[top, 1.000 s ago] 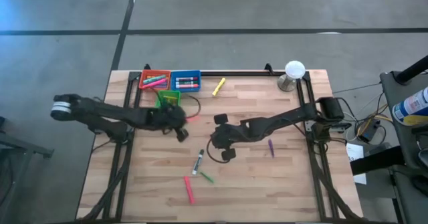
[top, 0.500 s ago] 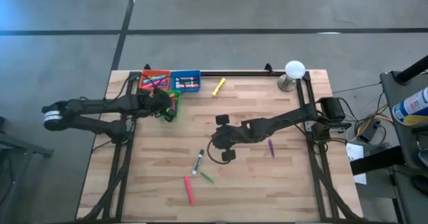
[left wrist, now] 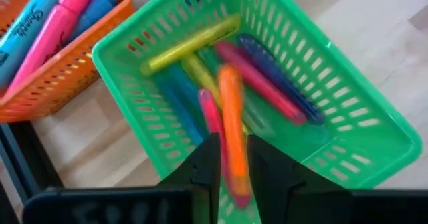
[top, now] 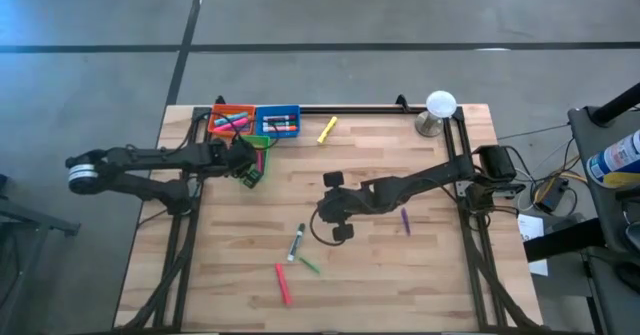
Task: Pick & Place Markers
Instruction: Put the pink highlighter into the orange bin
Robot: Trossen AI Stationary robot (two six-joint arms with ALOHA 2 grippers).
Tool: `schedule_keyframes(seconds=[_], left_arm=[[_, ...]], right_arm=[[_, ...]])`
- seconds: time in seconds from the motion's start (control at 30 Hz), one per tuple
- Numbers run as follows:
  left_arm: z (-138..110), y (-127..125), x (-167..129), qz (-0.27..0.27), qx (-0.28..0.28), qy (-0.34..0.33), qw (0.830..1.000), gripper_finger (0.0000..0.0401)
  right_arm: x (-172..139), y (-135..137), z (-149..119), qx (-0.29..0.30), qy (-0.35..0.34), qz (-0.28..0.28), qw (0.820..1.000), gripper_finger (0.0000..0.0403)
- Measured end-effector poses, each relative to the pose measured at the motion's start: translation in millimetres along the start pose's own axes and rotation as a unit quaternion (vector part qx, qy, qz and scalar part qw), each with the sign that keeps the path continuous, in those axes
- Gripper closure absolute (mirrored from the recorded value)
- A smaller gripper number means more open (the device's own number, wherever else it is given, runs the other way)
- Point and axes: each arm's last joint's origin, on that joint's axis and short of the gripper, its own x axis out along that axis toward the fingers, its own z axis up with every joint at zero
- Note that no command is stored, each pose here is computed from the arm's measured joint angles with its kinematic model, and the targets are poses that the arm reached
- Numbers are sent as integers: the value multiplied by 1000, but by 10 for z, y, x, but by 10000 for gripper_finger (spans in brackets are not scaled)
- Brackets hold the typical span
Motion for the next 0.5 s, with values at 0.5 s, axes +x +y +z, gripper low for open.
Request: schedule_keyframes(seconds=[0.5], left_arm=[[-51,-488,-590,-208,151,-44,965,353]], right_arm=[[-3,305,-225,-11,15,26,999,342]])
